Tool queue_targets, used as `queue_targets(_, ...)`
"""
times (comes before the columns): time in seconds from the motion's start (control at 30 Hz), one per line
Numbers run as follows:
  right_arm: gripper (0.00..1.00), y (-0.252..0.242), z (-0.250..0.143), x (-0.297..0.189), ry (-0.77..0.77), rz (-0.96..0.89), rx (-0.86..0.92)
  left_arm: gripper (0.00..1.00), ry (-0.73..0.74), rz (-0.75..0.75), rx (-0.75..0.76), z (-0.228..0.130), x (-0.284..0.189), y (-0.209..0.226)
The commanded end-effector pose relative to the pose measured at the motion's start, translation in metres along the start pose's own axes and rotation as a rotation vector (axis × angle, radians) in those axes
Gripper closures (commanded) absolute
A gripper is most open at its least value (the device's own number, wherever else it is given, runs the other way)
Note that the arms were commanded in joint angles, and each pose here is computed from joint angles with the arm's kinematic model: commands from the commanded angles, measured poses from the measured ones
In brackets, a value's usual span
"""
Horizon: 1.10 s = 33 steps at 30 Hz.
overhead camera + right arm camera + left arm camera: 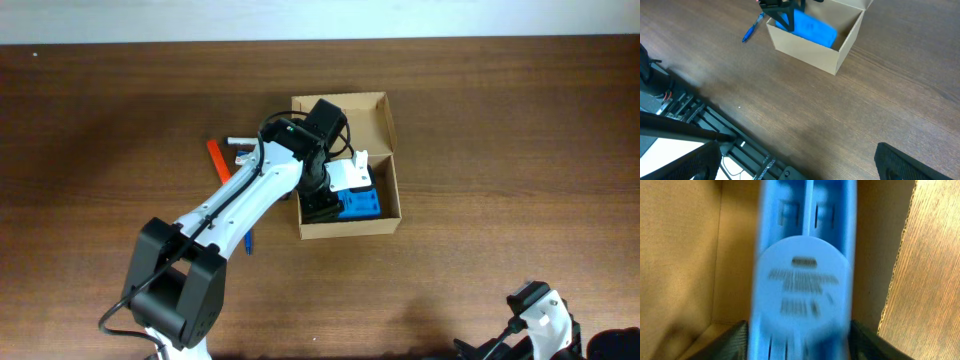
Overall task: Pack container
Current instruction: 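Carry the blue duster into the box and release it, then move the left gripper back and grasp the white staple box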
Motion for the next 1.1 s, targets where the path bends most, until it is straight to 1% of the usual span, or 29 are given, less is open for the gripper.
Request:
queue_targets(0.0,0.01,-0.001,0.001,0.001,0.005,-0.005,0.008,0.32,-0.010,-0.027,0.014,0.000,0.005,-0.003)
queue_targets(0.1,0.01,-0.001,0.001,0.001,0.005,-0.005,0.008,0.30,-0.010,-0.027,0.013,0.000,0.005,-0.002)
queue_targets(0.23,0.01,-0.001,0.001,0.001,0.005,-0.005,0.008,0.30,-0.012,-0.023,0.002,0.001,0.004,-0.002)
queue_targets(0.37,0.01,-0.001,0.001,0.001,0.005,-0.005,0.008,0.30,-0.049,0.029,-0.059,0.013,-0.018,0.006)
queue_targets(0.5,0.01,-0.001,0.001,0.001,0.005,-0.005,0.008,0.31,-0.057,0.167,-0.141,0.021,-0.056,0.019)
queue_targets(0.6,0.01,-0.001,0.001,0.001,0.005,-0.005,0.008,0.31,-0.041,0.314,-0.210,0.018,-0.088,0.026)
queue_targets(0.63,0.01,-0.001,0.001,0.001,0.005,-0.005,0.008,0.32,-0.034,0.372,-0.258,0.014,-0.098,0.029)
queue_targets(0.67,0.01,-0.001,0.001,0.001,0.005,-0.005,0.008,0.31,-0.036,0.455,-0.351,0.008,-0.113,0.035)
queue_targets(0.77,0.01,-0.001,0.001,0.001,0.005,-0.005,0.008,0.31,-0.100,0.562,-0.565,-0.009,-0.140,0.047)
queue_targets(0.9,0.01,-0.001,0.001,0.001,0.005,-0.006,0.008,0.31,-0.191,0.607,-0.961,-0.048,-0.159,0.066)
queue_targets(0.93,0.01,-0.001,0.001,0.001,0.005,-0.005,0.008,0.31,-0.214,0.609,-1.089,-0.061,-0.162,0.071)
queue_targets(1.0,0.01,-0.001,0.001,0.001,0.005,-0.005,0.008,0.31,-0.259,0.603,-1.271,-0.078,-0.165,0.076)
queue_targets(1.07,0.01,-0.001,0.001,0.001,0.005,-0.005,0.008,0.31,-0.291,0.604,-1.409,-0.090,-0.167,0.080)
Point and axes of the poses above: each gripper's point midway between its finger pads, its own x axis out along the fingers, its own y axis along the line the jaws close on, z = x × y, the point moved 6 cm from there along -x, back along the fingers, and after that the axes turned 9 degrees about x, right-handed, at the moved point
